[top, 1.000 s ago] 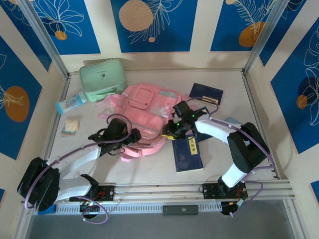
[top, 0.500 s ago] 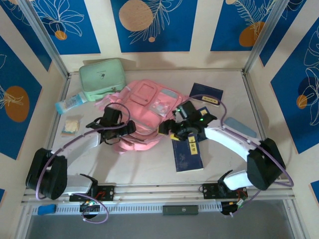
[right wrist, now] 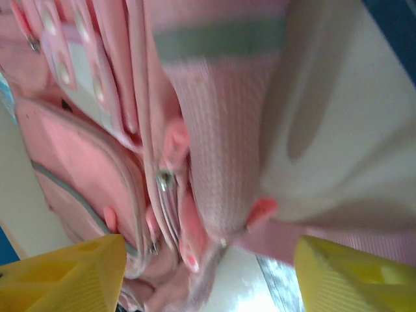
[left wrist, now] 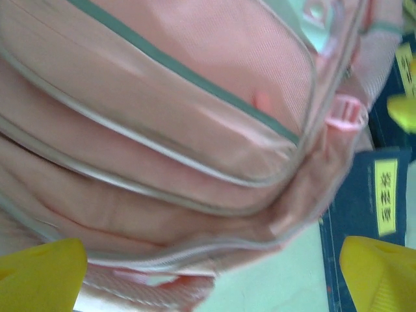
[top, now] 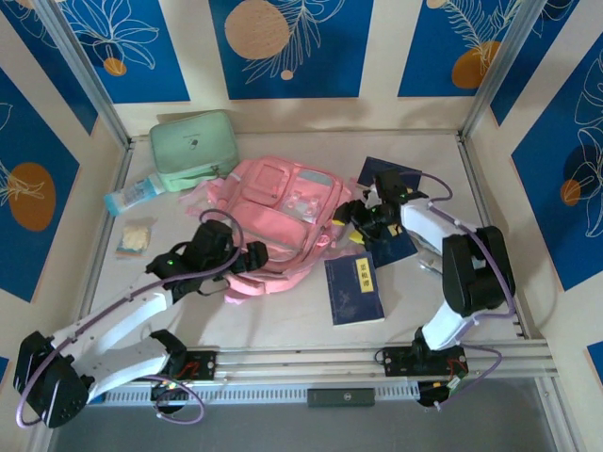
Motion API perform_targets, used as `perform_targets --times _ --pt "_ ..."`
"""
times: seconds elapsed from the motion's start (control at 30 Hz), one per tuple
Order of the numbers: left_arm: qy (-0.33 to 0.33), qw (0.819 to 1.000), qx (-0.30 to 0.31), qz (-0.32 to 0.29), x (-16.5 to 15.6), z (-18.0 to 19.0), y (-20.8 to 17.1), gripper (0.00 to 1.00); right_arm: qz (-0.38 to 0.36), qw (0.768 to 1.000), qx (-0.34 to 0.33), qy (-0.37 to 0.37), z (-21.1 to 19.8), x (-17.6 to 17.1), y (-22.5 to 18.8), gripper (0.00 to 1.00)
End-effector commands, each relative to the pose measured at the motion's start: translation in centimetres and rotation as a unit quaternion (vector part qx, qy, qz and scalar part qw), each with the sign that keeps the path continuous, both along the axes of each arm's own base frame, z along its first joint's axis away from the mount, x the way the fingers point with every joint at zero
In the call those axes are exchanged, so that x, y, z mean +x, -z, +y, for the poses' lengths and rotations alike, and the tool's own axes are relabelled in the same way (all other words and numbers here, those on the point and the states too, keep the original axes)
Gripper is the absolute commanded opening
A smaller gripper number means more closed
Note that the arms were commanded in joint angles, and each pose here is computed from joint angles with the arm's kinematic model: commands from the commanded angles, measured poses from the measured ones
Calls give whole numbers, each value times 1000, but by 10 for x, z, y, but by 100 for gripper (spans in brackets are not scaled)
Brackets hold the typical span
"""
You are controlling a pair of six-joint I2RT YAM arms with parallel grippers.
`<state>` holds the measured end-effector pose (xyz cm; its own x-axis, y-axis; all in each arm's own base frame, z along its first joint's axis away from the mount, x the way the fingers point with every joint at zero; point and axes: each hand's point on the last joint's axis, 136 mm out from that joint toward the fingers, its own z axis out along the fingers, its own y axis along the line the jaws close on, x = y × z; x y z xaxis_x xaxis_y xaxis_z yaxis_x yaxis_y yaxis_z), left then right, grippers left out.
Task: Pack the student bag
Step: Rotate the student bag at the center of the table.
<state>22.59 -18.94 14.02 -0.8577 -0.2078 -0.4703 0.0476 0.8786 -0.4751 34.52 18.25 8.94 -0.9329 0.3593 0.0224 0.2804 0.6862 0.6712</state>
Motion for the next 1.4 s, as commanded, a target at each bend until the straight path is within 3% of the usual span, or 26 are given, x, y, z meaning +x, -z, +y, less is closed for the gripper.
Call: perform_targets --times 0.0,0.17,0.3,0.53,0.7,0.83,0.97,1.13,1.37 --pt "-4 1000 -14 -5 -3 -22 -12 99 -24 999 22 -11 11 27 -3 63" --pt "23 1000 -21 0 -14 -55 -6 99 -18 1000 -6 -21 20 47 16 49" --pt "43 998 -42 -7 -25 -82 -12 100 -14 1000 13 -25 27 47 16 29" --pt "93 993 -69 -8 -48 -132 -6 90 -20 999 34 -28 35 36 0 1" --pt "126 987 -99 -19 -49 -168 6 75 -46 996 73 -26 39 28 -31 0" --pt "119 989 -86 -28 -41 -169 28 68 -63 995 77 -1 22 15 -60 0" --pt "134 986 -72 -64 -25 -170 26 61 -65 995 74 31 -5 -4 -79 0" --pt "140 984 -63 -91 10 -167 13 57 -92 991 33 94 -40 -31 -94 0" --pt "150 980 -47 -122 62 -159 -3 58 -78 991 61 92 -17 -47 -92 0"
